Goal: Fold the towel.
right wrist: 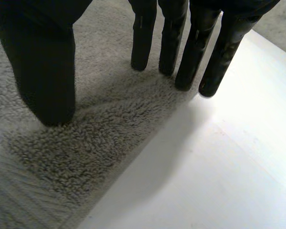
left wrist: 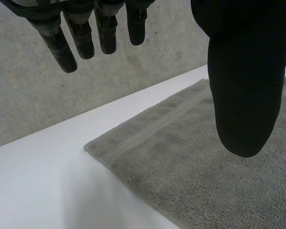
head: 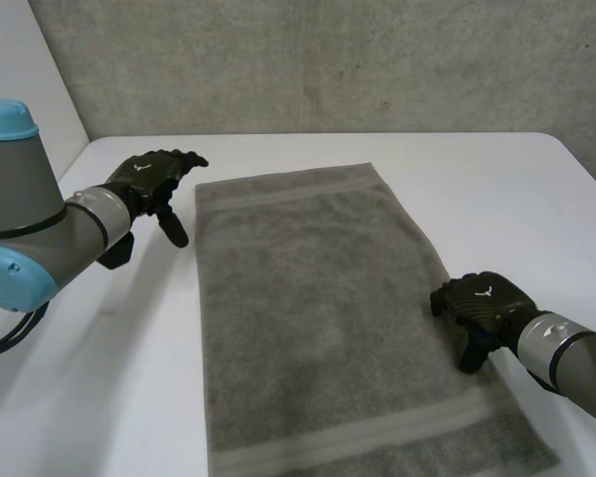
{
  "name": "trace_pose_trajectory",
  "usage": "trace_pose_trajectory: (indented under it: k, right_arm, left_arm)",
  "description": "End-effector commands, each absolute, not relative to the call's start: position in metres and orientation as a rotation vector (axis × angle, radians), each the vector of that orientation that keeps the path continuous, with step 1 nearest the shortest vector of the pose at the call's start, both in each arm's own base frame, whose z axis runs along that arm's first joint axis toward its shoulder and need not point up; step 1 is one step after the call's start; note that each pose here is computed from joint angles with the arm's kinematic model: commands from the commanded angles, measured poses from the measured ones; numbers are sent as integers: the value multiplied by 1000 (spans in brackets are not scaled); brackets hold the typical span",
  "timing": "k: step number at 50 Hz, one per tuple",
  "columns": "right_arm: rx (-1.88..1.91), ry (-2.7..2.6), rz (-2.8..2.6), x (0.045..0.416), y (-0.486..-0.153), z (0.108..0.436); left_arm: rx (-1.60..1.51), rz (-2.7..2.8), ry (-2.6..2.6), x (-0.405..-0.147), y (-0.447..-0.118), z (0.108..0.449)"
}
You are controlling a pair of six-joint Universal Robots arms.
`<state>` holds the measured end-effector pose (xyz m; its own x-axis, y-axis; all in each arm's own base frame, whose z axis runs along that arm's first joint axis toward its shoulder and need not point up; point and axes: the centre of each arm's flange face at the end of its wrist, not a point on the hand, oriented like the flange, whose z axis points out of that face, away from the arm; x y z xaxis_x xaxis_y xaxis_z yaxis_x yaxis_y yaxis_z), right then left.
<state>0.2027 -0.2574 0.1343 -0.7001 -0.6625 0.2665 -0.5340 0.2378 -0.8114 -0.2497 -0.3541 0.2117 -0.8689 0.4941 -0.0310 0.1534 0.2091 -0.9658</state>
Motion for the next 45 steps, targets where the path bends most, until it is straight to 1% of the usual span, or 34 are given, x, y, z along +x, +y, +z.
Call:
trace_pose_trajectory:
  k: [1, 8, 13, 18, 22, 24, 25, 27, 32, 45]
  right_arm:
    - [-1162, 2362, -1538, 201, -263, 133]
    - [-1143, 2432, -1604, 195, -271, 132]
    - [-1108, 2444, -1710, 188, -284, 137]
    - [-1060, 2462, -1716, 184, -289, 141]
    - [-1014, 2518, -1647, 176, -287, 140]
    - [-895, 2577, -1538, 170, -283, 142]
    - [-894, 2578, -1537, 170, -283, 142]
    - [-721, 2601, -1445, 167, -283, 145]
    - [-551, 2575, -1405, 166, -286, 147]
    - [-526, 2547, -1349, 167, -284, 142]
  left_arm:
    - [-611, 1704, -2205, -250, -354, 211]
    - [-611, 1704, -2205, -250, -354, 211]
    - [-609, 1703, -2205, -249, -353, 212]
    - [-612, 1698, -2208, -249, -352, 211]
    - [-612, 1698, -2208, -250, -351, 211]
    - [-611, 1700, -2208, -249, -351, 212]
    - [-611, 1700, -2208, -249, -351, 212]
    - [-613, 1699, -2205, -250, -351, 212]
    - [-612, 1701, -2205, -250, -351, 212]
    - [-612, 1701, -2205, -250, -351, 212]
